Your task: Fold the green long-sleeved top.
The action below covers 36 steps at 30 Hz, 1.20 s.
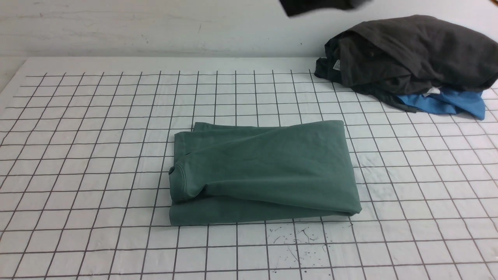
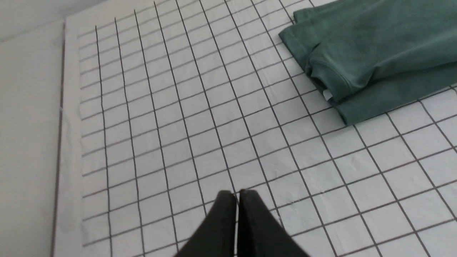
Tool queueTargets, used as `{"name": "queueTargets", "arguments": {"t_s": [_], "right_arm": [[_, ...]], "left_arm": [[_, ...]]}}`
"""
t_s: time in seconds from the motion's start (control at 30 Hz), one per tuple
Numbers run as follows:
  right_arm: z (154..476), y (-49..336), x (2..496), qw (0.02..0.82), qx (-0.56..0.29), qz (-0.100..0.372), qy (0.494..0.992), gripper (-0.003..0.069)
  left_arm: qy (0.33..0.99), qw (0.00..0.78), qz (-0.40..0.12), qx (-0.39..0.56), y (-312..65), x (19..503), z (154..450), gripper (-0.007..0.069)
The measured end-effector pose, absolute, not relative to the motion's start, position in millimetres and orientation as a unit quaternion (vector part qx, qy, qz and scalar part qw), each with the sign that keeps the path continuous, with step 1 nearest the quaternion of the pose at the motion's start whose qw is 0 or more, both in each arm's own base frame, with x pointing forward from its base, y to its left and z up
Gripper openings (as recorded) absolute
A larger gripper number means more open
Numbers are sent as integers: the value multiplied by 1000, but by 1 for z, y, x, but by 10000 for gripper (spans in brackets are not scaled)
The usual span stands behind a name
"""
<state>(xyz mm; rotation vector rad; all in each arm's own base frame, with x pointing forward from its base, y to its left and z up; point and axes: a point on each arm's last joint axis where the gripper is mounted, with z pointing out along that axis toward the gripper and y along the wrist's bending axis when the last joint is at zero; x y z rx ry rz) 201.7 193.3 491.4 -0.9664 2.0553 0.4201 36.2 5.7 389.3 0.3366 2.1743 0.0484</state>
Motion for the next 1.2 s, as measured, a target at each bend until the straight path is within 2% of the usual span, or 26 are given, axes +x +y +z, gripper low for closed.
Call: {"name": "queueTargets", "arguments": {"t_s": [0.07,0.27,0.47,0.57,0.77,1.2], "right_arm": [[478,167,174,398,-383,162,818,-14],[444,112,116,481,-351,190,781,-14],[406,60,61,603,-305,231,700,-14],[394,46,47,629,-286,242,681,-14],[381,36,42,640,-270,231,682,-14],[377,36,42,624,-274,225,696,-14]], "left_arm": [[871,478,2,114,11,22,365,-7],[837,539,-25,93,15,6,321,-6],[801,589,-40,94,14,5,303,-7],[803,586,-41,95,13,8,299,-7],[815,571,-37,97,11,11,288,-7],[816,568,-37,97,11,12,287,-7]]}}
